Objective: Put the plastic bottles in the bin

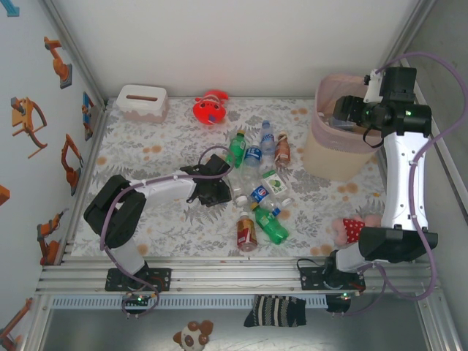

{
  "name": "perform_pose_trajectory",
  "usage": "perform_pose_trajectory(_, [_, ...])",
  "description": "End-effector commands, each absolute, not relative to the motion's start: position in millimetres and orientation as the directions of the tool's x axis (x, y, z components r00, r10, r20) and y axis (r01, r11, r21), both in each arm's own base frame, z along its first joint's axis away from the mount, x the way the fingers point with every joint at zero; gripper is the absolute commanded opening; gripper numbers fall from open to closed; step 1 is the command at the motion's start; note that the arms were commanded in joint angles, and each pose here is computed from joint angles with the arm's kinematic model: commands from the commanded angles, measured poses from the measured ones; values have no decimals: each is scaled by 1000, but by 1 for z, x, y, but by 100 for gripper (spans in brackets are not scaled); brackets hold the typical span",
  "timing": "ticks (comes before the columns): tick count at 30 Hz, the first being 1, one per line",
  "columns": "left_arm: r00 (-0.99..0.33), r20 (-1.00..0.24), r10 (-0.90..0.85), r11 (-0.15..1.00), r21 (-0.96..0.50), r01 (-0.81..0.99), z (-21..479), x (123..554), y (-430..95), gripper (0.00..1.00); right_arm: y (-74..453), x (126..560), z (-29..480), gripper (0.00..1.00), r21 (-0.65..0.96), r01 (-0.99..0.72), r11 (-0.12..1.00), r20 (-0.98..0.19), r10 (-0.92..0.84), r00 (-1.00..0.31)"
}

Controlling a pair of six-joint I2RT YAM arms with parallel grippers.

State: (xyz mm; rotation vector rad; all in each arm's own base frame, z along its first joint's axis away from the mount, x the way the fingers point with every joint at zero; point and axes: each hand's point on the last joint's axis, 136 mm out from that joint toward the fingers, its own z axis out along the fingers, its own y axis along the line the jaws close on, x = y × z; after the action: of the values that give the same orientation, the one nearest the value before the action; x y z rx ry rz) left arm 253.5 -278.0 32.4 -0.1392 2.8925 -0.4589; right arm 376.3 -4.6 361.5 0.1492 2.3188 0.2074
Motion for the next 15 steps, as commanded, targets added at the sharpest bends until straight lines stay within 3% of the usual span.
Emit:
perform_pose_trajectory(1, [-972, -199, -124, 956, -288, -63, 33, 251, -270, 30, -1, 371, 376, 80, 211, 27, 977, -741, 178, -647])
perform_pose_trajectory(9, [-932, -354, -79, 961, -274, 23, 77, 265, -259, 28, 5, 368, 386, 79, 237, 0, 971, -755, 185, -629])
perform_pose_trajectory(15, [-848, -529, -6, 928, -319, 193, 134, 273, -263, 28, 23, 365, 404, 78, 298, -97, 950, -787, 187, -588])
